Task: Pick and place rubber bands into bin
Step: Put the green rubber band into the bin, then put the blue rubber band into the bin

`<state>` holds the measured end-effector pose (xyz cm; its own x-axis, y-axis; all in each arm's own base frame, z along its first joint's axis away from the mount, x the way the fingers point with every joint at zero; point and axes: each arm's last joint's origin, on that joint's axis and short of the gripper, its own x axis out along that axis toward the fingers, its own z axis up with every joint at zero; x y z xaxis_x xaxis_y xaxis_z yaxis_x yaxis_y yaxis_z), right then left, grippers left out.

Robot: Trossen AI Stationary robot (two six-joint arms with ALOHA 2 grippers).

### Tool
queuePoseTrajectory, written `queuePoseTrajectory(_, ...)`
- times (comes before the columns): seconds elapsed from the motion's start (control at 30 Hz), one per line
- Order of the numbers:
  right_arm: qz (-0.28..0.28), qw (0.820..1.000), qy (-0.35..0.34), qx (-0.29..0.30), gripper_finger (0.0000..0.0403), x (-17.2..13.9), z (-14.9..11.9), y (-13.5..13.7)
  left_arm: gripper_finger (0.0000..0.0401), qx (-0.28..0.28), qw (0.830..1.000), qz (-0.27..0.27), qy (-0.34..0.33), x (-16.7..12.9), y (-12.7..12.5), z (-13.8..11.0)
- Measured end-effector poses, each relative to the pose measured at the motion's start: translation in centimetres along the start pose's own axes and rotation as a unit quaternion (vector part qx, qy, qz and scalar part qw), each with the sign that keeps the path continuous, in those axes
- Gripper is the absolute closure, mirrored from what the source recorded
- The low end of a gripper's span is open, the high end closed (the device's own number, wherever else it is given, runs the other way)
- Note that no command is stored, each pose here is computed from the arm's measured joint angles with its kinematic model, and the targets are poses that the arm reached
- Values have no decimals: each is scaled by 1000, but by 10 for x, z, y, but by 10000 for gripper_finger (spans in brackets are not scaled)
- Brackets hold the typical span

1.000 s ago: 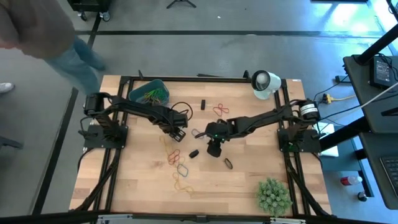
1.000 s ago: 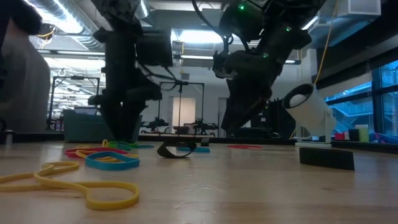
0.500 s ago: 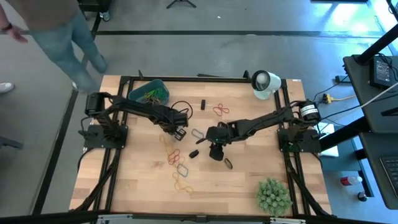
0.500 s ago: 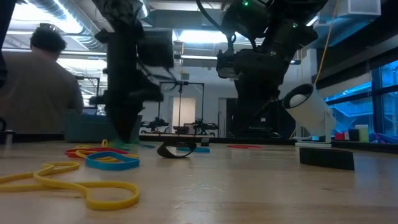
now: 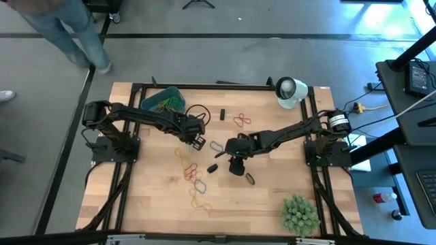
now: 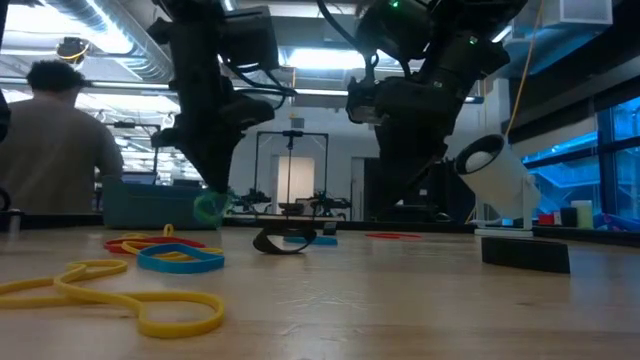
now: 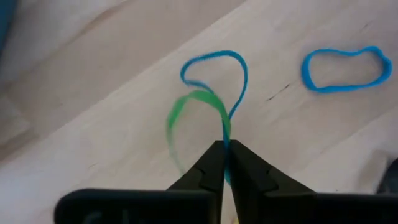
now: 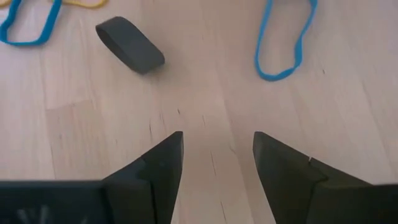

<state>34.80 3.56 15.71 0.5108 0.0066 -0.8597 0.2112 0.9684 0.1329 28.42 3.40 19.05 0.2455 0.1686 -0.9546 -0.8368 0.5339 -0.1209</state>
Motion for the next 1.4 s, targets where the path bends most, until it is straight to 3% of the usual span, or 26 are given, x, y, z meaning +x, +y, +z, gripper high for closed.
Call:
queuePoseTrajectory(0.27,2,1000,-7,-3,206,0,1,0,321,8,999,-9,38,17,-5,-7)
queuePoseTrajectory(0.57,3,1000,-8,8,206,0,2,1,276,10,1000,4,12,17,-4,-4)
queuePoseTrajectory(0.73,3,1000,-8,8,206,0,2,1,284,11,1000,5,-7,17,-4,-1)
queuePoseTrajectory(0.87,3,1000,-8,8,206,0,2,1,300,6,1000,-8,24,23,-3,0)
queuePoseTrajectory(1.27,3,1000,-8,8,206,0,2,1,317,23,997,33,65,59,-10,-10)
queuePoseTrajectory(1.4,3,1000,-8,8,206,0,1,1,359,22,997,28,66,58,-10,-10)
